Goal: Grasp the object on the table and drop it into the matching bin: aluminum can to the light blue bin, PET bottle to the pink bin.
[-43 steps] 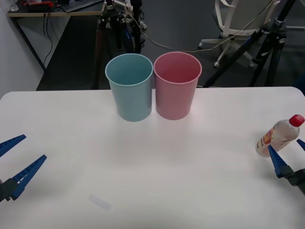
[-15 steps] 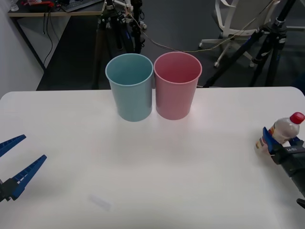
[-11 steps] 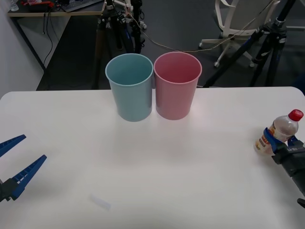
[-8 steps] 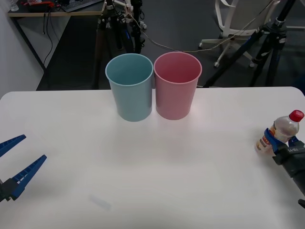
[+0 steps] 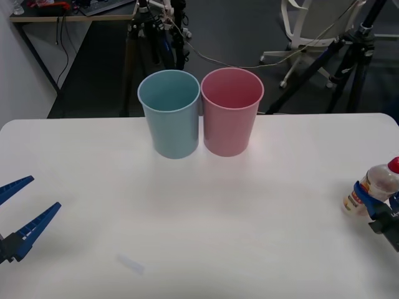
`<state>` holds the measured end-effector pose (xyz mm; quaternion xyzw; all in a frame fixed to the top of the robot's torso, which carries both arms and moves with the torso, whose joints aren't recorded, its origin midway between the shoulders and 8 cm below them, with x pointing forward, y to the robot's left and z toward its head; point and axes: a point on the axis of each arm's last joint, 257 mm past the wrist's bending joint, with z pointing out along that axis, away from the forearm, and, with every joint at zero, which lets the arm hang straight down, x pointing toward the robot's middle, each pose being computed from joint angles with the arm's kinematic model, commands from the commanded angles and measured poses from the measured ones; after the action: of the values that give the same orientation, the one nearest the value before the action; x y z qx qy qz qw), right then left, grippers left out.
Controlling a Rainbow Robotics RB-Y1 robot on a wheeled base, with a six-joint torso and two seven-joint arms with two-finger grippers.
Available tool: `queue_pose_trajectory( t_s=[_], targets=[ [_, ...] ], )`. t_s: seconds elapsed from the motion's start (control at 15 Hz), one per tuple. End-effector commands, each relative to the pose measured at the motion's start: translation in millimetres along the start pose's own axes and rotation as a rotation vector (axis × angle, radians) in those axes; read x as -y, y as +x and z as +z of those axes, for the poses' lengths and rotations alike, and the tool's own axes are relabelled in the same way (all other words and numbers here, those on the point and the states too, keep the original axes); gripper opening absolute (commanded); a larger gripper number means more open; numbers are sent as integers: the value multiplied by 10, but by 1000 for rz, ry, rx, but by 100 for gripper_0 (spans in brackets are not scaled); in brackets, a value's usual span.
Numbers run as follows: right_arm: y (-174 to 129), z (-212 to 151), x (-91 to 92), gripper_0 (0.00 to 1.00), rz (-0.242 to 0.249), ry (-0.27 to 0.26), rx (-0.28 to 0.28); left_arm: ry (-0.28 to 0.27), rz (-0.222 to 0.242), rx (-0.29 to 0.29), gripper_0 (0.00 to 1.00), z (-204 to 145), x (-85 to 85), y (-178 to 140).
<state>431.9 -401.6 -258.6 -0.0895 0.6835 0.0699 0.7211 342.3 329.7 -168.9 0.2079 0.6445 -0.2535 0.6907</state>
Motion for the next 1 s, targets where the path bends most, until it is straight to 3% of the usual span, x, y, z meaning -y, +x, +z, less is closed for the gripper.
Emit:
queue_pose_trajectory(
  t_s=[0.07,0.33,0.53,0.8,1.0],
  targets=[
    [-168,-168,-117,0,-36,-9,-17,0,0,0,100,0,0,0],
    [-555,-306,-330,0,-60,-41,-16,0,0,0,100,0,0,0],
    [-870,-370,-496,0,-39,-74,-13,0,0,0,100,0,0,0],
    [-1339,-397,-801,0,21,-173,-40,0,0,0,100,0,0,0],
    [-1711,-311,-970,0,-5,-227,-29,0,0,0,100,0,0,0]
  ],
)
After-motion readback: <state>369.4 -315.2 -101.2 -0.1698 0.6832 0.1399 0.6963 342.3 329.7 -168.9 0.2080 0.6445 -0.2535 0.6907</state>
